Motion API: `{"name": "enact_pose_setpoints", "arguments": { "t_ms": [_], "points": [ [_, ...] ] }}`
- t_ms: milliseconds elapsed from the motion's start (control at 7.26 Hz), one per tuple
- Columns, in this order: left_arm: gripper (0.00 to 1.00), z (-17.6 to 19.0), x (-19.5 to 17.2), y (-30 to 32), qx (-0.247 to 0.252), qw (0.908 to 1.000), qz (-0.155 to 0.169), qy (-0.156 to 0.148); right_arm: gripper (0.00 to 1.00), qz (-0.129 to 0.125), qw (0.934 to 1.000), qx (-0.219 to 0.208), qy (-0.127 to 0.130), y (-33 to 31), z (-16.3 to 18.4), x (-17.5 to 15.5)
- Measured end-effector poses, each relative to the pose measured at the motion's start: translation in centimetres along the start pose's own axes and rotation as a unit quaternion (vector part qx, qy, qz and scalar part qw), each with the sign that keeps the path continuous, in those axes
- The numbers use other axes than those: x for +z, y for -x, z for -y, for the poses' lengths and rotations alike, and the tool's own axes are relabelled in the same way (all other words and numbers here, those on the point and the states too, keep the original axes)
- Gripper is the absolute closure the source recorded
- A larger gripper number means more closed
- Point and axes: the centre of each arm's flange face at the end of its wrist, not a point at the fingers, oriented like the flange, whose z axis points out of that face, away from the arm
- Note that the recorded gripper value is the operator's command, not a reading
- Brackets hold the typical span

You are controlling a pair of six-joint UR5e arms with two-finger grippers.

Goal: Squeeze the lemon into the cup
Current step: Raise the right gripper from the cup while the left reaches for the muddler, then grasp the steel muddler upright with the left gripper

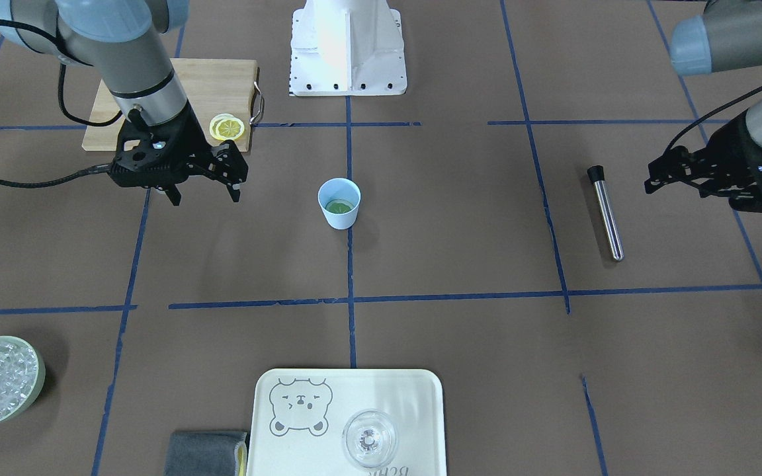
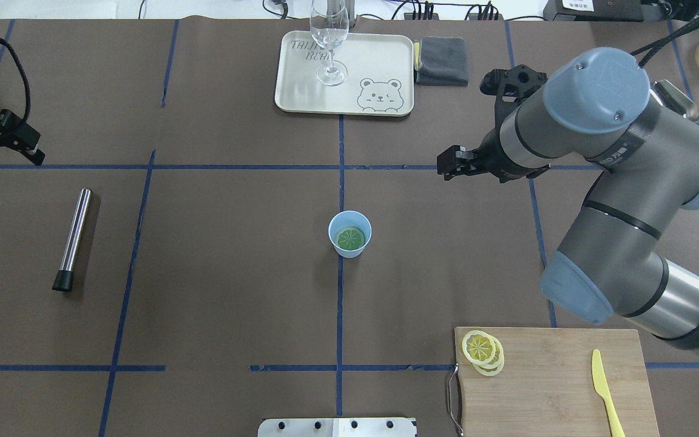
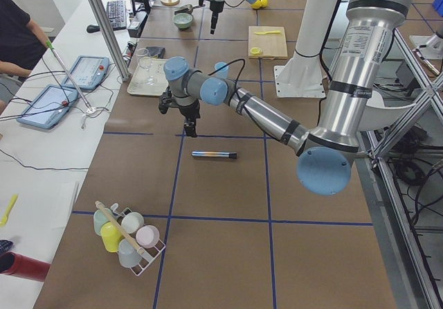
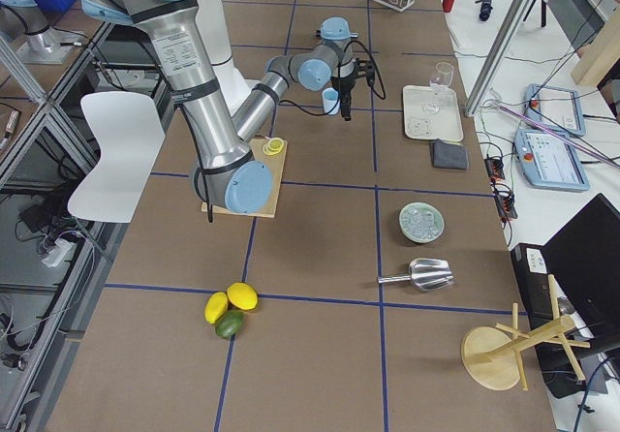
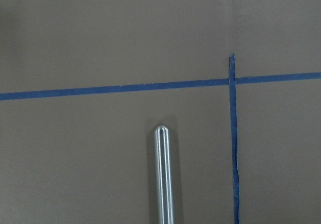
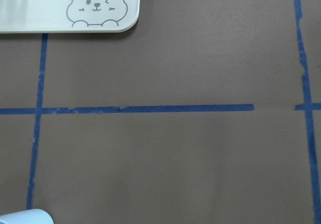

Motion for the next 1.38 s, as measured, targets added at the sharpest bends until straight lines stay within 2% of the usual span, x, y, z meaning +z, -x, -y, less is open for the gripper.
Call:
{"name": "enact_pose_setpoints", "arguments": {
  "t_ms": [413,688,1377],
  "points": [
    [0.00,1.6,8.3,-1.1,0.012,0.9978,0.030,0.058,0.00,0.008,0.9999,-0.013,0.003,-3.7,1.2,-2.4],
    [0.00,2.1,12.4,0.0,0.016,0.9960,0.047,0.074,0.00,0.015,0.9997,-0.017,-0.001,-4.0,0.8,-3.4],
    [0.00,3.2,15.2,0.1,0.010,0.9946,0.053,0.089,0.00,0.020,0.9996,-0.019,-0.004,-3.7,0.7,-4.1]
  ]
}}
